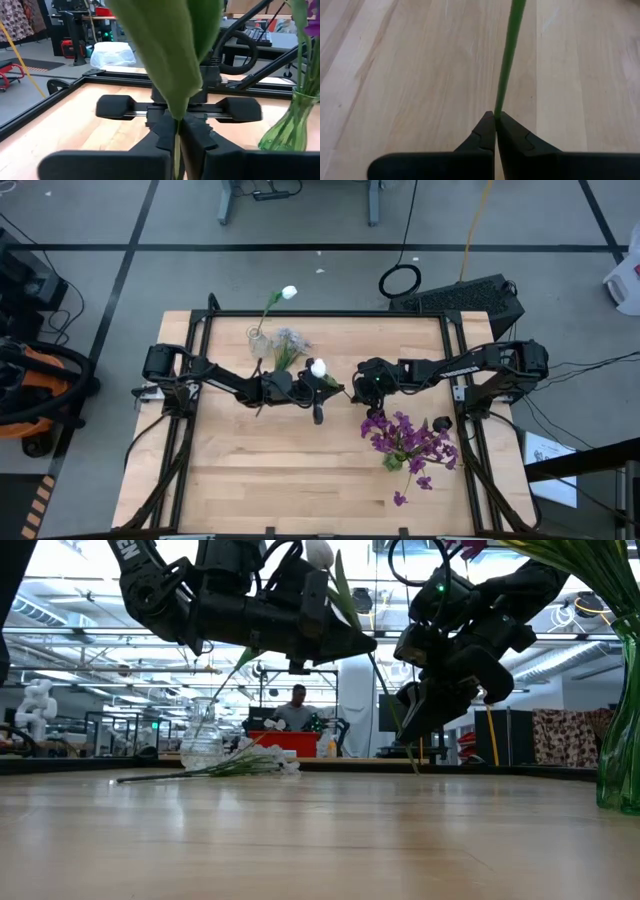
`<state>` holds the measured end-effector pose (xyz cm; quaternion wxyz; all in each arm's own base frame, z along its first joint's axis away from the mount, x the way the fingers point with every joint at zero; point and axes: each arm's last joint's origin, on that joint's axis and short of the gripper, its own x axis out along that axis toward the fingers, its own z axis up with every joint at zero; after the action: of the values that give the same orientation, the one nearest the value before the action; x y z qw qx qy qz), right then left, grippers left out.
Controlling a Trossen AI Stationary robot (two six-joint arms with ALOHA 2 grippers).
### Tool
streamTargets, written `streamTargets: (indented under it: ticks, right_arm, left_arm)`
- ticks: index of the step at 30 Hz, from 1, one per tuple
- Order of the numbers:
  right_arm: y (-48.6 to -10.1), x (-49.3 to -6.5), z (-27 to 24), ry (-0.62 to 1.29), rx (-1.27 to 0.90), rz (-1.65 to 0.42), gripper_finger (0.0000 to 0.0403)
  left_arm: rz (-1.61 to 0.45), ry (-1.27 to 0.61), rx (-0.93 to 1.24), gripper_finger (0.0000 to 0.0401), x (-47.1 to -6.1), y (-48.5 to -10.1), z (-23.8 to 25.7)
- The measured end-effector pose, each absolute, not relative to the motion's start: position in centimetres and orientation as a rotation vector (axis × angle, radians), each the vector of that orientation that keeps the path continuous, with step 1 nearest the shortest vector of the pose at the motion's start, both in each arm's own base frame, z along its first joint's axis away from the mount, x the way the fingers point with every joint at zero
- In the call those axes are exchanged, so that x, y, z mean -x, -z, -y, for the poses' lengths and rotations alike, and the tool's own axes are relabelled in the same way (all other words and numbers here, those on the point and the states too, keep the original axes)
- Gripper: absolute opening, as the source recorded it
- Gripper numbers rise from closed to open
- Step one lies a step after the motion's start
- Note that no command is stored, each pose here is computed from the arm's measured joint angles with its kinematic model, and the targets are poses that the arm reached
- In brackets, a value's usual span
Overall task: Sort flowers into vase by color
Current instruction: Put the white tulip into the transparent vase
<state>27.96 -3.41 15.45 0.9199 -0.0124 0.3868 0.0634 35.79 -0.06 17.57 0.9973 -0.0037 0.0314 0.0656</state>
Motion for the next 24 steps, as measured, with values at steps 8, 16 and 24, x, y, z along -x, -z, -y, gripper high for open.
streamTargets:
  ticks: [8, 16, 24]
  right_arm:
    - [-15.4, -28.0, 3.4, -0.129, 0.025, -0.796, 0.0000]
    - [-15.4, -28.0, 3.4, -0.116, -0.009, -0.797, 0.0026]
    - [-15.4, -28.0, 3.4, -0.116, -0.010, -0.797, 0.0121]
  left_arm:
    - [-0.063, -0.123, 0.008, 0.0014, -35.8, -17.6, 0.1]
    - [-0.075, -0.093, 0.015, 0.0014, -35.7, -17.7, 0.2]
    - [-0.050, -0.108, 0.014, 0.0013, -33.5, -19.0, -0.4]
